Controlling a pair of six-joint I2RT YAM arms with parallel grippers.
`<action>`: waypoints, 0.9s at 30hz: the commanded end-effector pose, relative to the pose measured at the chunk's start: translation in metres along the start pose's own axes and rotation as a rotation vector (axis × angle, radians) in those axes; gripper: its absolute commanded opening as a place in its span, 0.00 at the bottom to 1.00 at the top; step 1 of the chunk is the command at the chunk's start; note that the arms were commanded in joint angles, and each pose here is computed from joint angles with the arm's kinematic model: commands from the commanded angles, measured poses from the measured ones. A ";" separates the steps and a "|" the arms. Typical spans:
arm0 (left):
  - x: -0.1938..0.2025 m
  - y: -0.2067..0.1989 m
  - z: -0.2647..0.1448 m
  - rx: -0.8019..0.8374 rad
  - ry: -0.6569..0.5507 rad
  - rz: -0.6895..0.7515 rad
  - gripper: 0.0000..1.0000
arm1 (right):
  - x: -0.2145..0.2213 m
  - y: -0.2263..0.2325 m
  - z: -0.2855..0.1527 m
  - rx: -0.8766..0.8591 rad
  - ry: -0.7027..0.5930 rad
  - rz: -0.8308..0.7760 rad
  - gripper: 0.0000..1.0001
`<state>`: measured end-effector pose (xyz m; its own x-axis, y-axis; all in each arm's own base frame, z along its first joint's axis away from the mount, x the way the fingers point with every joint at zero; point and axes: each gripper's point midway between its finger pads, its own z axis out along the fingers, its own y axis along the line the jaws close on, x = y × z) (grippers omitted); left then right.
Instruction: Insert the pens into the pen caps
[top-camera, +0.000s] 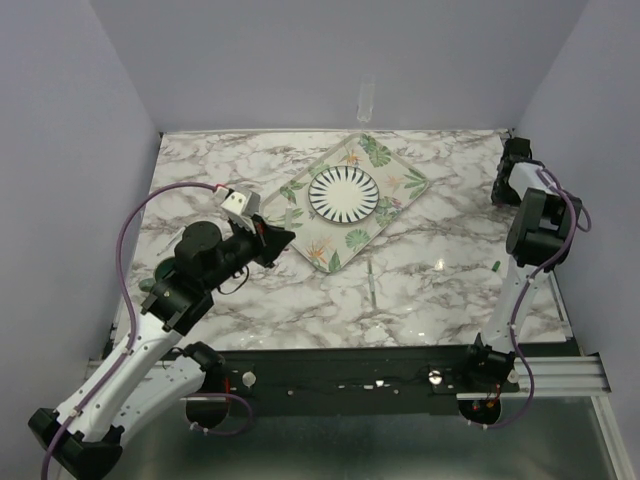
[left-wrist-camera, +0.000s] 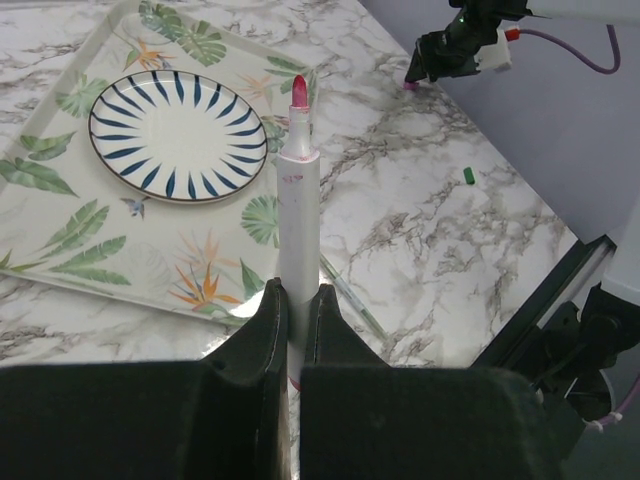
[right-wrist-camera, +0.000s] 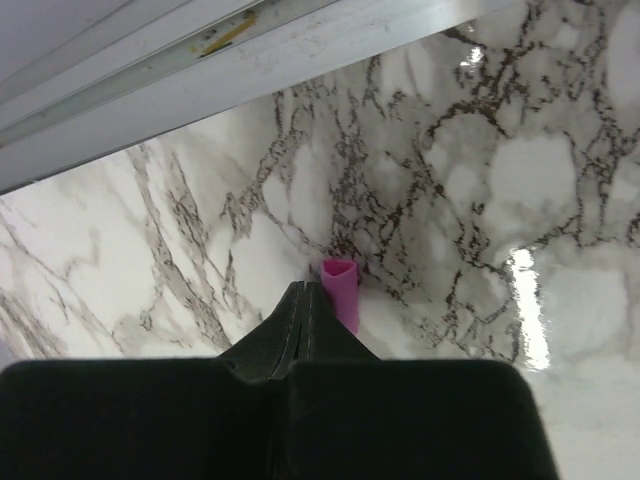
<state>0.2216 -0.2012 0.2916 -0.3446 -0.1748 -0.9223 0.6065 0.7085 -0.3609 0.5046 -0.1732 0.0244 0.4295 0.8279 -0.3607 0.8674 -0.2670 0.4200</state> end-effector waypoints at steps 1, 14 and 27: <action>-0.005 -0.005 -0.002 0.030 -0.030 0.001 0.00 | -0.003 -0.020 -0.018 0.058 0.006 -0.004 0.01; -0.013 -0.013 -0.013 0.059 -0.069 0.009 0.00 | 0.018 0.057 -0.086 -0.440 0.181 -0.539 0.07; -0.022 -0.020 -0.024 0.083 -0.112 0.017 0.00 | -0.037 0.073 -0.063 -0.333 -0.018 -1.115 0.35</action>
<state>0.2042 -0.1947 0.3150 -0.2769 -0.2231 -0.9346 0.6506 0.6723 -0.3532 0.5636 -0.1679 0.1794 -0.3278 0.6340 -0.7005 0.6575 0.6854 0.3127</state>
